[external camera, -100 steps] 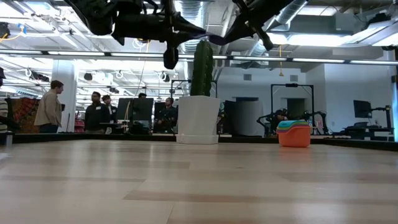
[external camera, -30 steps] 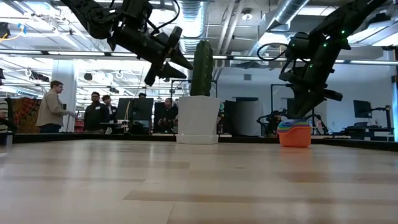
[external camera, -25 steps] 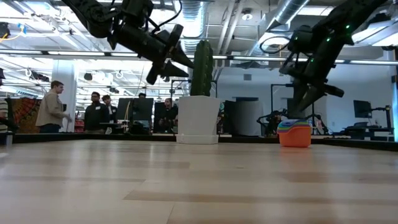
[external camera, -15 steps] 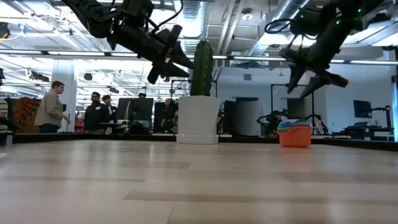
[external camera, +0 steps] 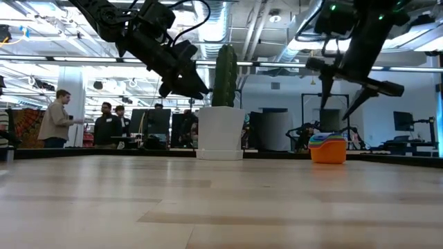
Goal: Nest measuring cups in basket
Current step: Put the nested measuring cups into the black bin
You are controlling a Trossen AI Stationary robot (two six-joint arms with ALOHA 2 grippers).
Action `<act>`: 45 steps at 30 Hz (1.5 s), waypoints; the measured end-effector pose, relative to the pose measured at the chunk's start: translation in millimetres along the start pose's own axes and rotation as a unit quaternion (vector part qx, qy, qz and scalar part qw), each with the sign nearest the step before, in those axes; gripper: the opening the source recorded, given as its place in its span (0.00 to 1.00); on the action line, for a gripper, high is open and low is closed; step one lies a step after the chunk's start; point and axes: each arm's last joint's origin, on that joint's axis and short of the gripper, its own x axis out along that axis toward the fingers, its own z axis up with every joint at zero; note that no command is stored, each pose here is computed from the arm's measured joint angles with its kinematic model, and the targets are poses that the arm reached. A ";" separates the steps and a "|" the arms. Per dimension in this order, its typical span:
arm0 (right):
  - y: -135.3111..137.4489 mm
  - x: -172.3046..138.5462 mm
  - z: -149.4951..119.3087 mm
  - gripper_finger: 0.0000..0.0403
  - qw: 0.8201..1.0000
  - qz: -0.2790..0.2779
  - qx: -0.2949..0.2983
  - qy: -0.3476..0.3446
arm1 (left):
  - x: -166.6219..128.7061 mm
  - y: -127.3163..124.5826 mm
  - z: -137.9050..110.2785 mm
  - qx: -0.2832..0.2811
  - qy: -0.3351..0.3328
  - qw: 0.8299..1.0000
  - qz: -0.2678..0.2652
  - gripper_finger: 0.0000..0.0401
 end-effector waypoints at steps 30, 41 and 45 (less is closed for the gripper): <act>7.3 42.6 22.7 0.97 0.998 -0.040 0.032 0.034 | 0.0 0.5 -2.7 0.026 0.014 1.000 0.003 0.39; 9.1 62.1 25.4 0.86 0.995 -0.059 0.071 0.023 | 0.0 0.3 -0.9 0.042 0.004 0.999 0.004 0.39; 8.0 78.0 21.0 0.89 0.994 -0.084 0.067 0.038 | 0.0 0.4 -1.0 0.057 0.005 0.998 0.004 0.39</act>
